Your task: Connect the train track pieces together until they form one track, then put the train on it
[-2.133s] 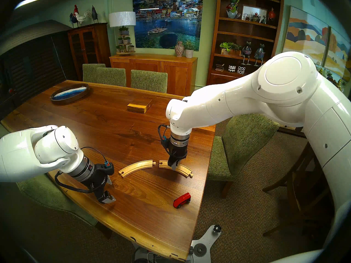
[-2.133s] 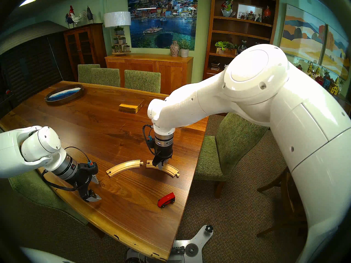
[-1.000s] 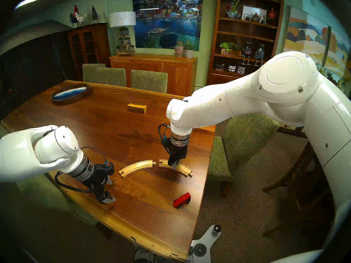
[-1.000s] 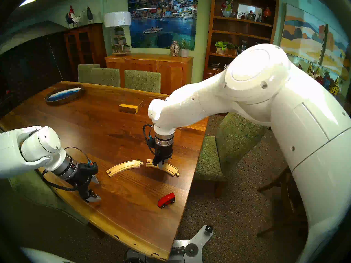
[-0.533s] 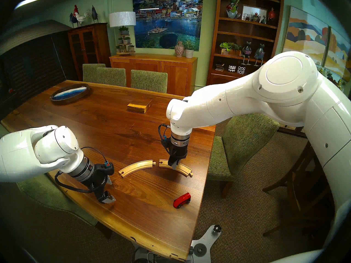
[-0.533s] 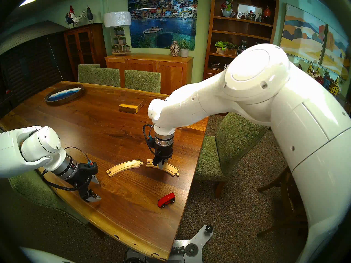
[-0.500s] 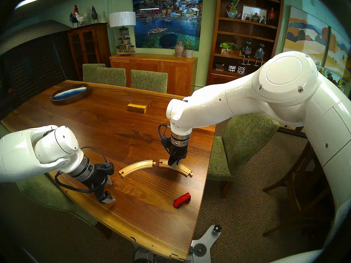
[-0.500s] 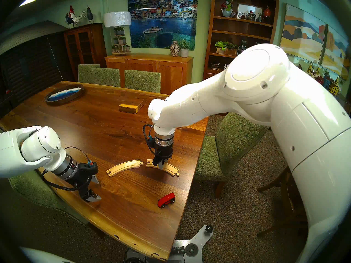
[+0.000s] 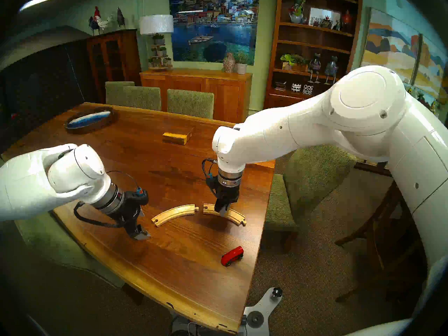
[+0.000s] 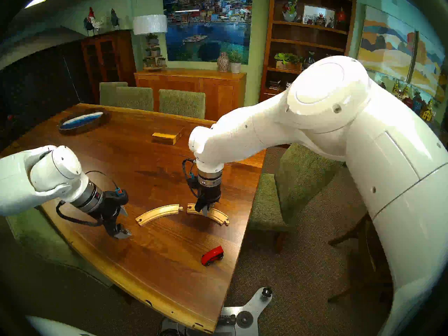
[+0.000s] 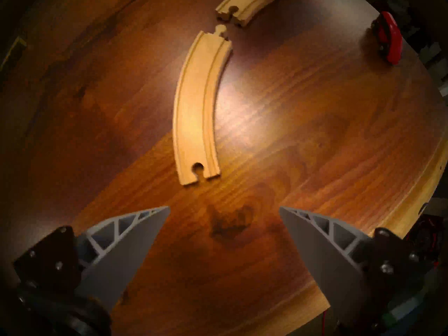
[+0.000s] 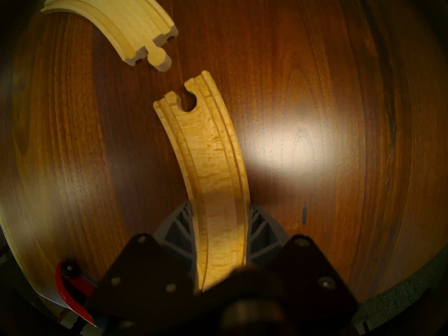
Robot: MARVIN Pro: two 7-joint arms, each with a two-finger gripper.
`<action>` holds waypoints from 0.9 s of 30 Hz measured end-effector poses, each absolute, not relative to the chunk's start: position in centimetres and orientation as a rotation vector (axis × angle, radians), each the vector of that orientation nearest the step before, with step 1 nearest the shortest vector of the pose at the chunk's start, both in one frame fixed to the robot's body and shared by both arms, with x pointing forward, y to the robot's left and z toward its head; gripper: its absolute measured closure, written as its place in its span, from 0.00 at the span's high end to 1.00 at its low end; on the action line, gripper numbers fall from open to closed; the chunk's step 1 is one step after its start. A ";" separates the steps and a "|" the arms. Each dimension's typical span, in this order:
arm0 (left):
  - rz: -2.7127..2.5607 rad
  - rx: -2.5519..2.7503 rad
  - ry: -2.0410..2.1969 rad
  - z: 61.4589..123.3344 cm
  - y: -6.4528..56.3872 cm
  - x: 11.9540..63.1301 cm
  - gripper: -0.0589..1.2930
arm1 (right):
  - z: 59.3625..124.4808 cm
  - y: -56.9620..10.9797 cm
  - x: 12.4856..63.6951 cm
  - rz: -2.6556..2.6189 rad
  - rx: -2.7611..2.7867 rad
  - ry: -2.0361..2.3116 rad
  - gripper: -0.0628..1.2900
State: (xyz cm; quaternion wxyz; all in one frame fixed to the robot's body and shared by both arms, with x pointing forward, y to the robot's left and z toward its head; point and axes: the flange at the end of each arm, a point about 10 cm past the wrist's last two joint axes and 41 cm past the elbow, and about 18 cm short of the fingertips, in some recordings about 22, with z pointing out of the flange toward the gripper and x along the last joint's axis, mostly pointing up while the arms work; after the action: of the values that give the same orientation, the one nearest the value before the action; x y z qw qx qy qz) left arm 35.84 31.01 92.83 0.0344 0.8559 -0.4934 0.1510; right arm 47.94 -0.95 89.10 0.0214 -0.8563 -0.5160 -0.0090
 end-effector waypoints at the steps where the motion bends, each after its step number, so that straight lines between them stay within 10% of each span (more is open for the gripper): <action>1: 0.468 2.633 -1.519 92.8 31.0 36.1 0.94 | 89.1 -0.9 47.9 -0.028 -2.654 -1.599 0.20; 27: 0.324 2.561 -1.544 91.3 27.3 43.0 0.94 | 89.1 -1.0 48.0 -0.028 -2.656 -1.600 0.20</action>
State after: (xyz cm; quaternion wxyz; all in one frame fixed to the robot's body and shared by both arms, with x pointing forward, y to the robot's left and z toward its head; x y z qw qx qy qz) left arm 43.02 27.31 91.29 0.0665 0.8495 -0.5122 0.1075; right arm 47.96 -0.97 89.12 0.0205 -0.8563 -0.5159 -0.0089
